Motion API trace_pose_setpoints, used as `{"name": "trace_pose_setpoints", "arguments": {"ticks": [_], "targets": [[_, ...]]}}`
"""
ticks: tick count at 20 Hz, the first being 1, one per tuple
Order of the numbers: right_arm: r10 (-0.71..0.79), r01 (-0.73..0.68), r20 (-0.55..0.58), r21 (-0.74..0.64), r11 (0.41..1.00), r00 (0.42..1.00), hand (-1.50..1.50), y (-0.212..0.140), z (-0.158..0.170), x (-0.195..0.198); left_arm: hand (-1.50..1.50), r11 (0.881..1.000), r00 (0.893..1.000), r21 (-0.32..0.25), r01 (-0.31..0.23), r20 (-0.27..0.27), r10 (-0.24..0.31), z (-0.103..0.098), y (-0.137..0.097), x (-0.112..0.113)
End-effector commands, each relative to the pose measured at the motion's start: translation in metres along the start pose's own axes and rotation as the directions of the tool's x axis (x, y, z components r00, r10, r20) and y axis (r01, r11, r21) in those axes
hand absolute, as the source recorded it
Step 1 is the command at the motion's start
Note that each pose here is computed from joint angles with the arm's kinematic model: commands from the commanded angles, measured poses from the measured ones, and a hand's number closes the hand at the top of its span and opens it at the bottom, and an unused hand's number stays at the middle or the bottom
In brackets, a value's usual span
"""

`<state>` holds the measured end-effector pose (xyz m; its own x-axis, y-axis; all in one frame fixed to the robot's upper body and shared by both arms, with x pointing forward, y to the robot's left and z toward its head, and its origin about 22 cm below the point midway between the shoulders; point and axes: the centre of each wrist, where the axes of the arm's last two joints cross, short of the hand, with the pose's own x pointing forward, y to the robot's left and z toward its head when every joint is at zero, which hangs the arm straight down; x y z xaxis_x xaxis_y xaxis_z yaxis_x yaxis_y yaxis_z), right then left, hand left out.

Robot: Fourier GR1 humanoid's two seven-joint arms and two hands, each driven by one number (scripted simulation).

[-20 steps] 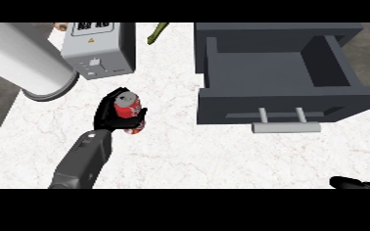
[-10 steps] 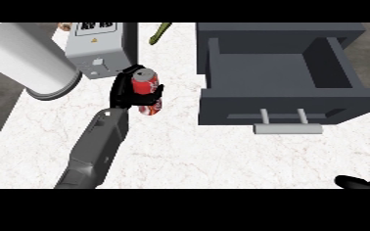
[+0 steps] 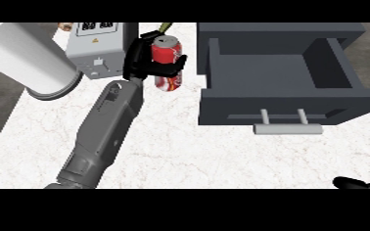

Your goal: Pick up the can, place it into the drawer and close the drawer

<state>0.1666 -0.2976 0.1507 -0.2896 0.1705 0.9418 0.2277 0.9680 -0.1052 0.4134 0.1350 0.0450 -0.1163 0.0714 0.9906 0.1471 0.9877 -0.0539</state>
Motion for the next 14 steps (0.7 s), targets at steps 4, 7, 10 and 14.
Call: {"name": "trace_pose_setpoints", "arguments": {"ticks": [4,7,10,14], "targets": [[0.004,-0.004,0.002,0.005,1.0,1.0,-1.5,-0.01,-0.001,0.004,1.5,1.0,0.999,-0.024,0.008,0.039,-0.007,-0.016,-0.051,0.085],[0.002,-0.002,0.001,-0.01,1.0,1.0,-1.5,-0.004,-0.005,0.005,1.5,0.999,0.999,-0.033,0.038,0.031,-0.037,-0.028,-0.059,0.11],[-0.006,0.007,0.001,-0.013,1.0,1.0,-1.5,-0.012,0.006,0.001,1.5,0.997,0.998,-0.042,0.063,0.035,-0.062,-0.034,-0.083,0.144],[-0.014,0.014,0.008,-0.008,1.0,1.0,-1.5,0.003,-0.004,0.004,1.5,0.996,0.996,-0.037,0.08,0.039,-0.078,-0.044,-0.105,0.161]]}}
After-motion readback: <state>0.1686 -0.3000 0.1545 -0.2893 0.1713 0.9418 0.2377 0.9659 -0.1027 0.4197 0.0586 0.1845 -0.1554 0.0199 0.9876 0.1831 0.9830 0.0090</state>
